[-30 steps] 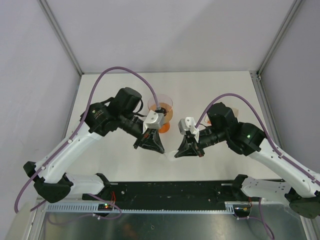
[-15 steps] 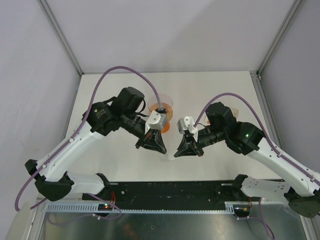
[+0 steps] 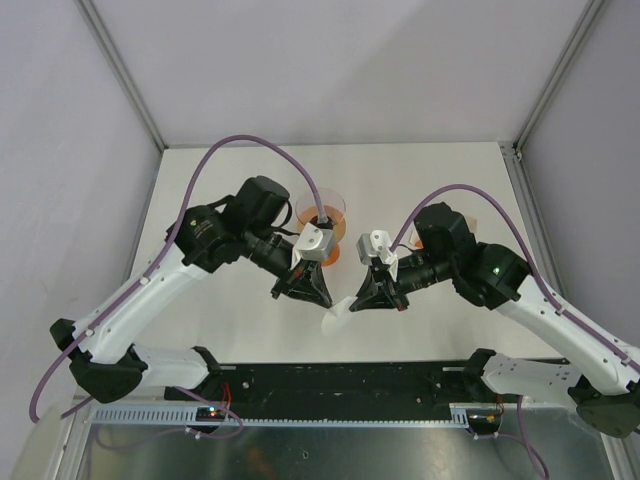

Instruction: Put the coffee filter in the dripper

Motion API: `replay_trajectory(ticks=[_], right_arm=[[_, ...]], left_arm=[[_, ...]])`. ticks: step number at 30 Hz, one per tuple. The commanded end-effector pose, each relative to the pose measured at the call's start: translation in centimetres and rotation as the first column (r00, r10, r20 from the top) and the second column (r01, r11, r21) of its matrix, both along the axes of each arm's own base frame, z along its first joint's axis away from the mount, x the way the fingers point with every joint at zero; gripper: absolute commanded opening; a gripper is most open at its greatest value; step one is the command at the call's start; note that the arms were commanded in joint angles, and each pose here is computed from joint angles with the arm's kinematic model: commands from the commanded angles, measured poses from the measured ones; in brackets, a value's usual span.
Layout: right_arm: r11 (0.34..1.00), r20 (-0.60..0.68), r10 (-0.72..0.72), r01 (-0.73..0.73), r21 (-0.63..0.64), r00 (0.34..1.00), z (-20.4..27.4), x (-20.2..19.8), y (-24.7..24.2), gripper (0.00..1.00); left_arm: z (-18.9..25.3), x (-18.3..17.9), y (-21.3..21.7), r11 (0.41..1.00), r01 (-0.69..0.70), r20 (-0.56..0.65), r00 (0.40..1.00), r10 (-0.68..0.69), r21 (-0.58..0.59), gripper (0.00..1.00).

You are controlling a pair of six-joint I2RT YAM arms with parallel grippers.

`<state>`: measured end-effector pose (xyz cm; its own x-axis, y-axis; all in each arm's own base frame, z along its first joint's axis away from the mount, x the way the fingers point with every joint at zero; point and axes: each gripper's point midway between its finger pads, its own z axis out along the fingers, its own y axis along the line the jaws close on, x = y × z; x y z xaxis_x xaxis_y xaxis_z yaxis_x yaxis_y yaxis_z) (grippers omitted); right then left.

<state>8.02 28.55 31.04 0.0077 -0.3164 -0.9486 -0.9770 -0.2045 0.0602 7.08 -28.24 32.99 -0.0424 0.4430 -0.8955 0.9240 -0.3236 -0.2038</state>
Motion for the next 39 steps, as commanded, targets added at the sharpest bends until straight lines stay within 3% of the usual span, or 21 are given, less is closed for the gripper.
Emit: replay_trajectory(ticks=[1,12,27,31,39], right_arm=[[0.999,0.026,0.003,-0.004,0.049,1.0,1.7,0.0,0.2,0.0],[0.997,0.025,-0.066,0.064,0.052,0.998,2.0,1.1,0.0,0.0],[0.997,-0.001,-0.041,0.041,0.062,0.999,2.1,1.0,0.3,0.0],[0.997,-0.004,-0.045,0.045,0.059,0.999,2.0,1.2,0.5,0.0],[0.99,-0.021,-0.126,0.127,0.057,0.992,2.2,2.8,0.0,0.0]], left_arm=[[1.3,-0.8,0.0,0.998,0.039,0.019,0.999,-0.038,-0.053,0.01],[1.6,-1.3,0.2,0.998,0.038,-0.008,0.999,-0.038,-0.054,0.11],[0.8,1.5,-0.7,0.994,-0.108,0.032,0.994,0.108,-0.005,0.03],[0.8,1.0,-0.8,0.996,-0.083,0.003,0.997,0.083,-0.013,0.12],[0.8,-0.1,-0.5,0.999,-0.046,-0.032,0.998,0.045,-0.025,0.17]])
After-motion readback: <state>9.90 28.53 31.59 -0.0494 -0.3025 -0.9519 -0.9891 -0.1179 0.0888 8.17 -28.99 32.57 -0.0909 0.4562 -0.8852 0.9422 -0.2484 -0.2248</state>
